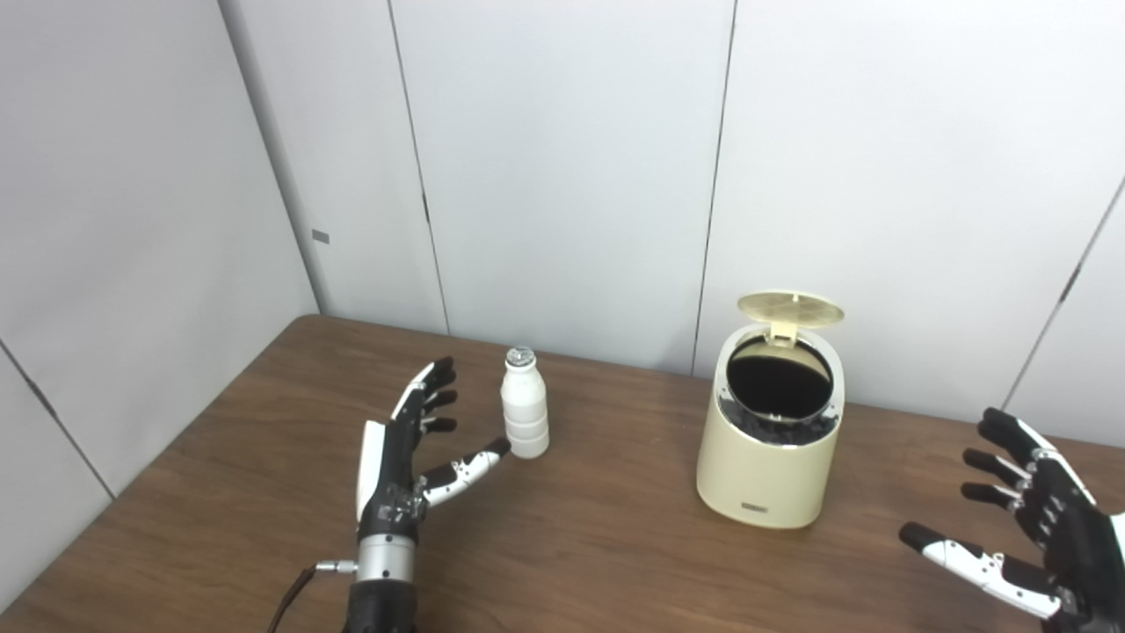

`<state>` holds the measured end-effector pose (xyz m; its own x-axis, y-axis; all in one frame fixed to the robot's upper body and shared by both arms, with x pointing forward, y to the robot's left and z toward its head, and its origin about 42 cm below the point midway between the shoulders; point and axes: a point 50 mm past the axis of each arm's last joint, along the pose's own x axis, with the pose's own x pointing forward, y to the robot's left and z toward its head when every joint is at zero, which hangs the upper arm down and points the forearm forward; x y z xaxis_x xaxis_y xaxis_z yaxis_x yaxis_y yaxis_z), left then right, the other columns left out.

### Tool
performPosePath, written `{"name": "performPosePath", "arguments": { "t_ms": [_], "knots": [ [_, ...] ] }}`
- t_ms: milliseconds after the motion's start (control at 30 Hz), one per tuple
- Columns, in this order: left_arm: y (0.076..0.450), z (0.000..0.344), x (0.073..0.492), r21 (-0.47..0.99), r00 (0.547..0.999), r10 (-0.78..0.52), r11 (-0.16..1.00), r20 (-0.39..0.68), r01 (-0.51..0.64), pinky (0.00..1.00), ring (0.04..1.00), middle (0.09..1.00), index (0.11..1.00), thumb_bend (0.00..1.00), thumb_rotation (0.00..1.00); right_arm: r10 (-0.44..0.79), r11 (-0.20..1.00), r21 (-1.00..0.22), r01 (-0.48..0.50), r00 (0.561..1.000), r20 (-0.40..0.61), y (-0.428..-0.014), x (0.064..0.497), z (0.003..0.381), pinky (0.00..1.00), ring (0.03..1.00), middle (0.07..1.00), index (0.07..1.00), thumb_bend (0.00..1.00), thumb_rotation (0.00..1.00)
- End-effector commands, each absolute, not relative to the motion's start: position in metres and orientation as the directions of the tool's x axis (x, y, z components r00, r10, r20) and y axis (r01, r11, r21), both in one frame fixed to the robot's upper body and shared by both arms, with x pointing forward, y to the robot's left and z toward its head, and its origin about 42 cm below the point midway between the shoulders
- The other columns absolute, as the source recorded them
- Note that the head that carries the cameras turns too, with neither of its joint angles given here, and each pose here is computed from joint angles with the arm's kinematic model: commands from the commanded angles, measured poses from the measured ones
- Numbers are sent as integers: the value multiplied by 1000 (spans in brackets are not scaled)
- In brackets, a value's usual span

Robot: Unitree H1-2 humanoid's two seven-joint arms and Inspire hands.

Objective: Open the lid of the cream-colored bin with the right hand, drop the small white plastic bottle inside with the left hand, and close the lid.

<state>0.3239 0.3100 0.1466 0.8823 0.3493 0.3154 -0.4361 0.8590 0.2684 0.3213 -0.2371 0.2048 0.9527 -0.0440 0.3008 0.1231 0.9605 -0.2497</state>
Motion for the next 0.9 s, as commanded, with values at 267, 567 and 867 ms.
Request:
{"name": "performPosePath", "arguments": {
  "t_ms": [267,567,867],
  "knots": [
    [309,163,355,305,886,302,858,352,-413,687,757,803,841,808,83,-30,965,-232,126,926,377,-231,321,225,686,790,858,839,665,0],
    [305,155,374,327,898,293,857,329,-399,657,725,773,815,808,81,-33,960,-244,136,923,384,-229,320,227,659,770,843,820,676,0],
    [295,149,388,345,904,284,854,318,-390,651,723,770,811,805,88,-35,959,-247,139,923,384,-230,319,227,656,771,848,819,681,0]
  ]
}}
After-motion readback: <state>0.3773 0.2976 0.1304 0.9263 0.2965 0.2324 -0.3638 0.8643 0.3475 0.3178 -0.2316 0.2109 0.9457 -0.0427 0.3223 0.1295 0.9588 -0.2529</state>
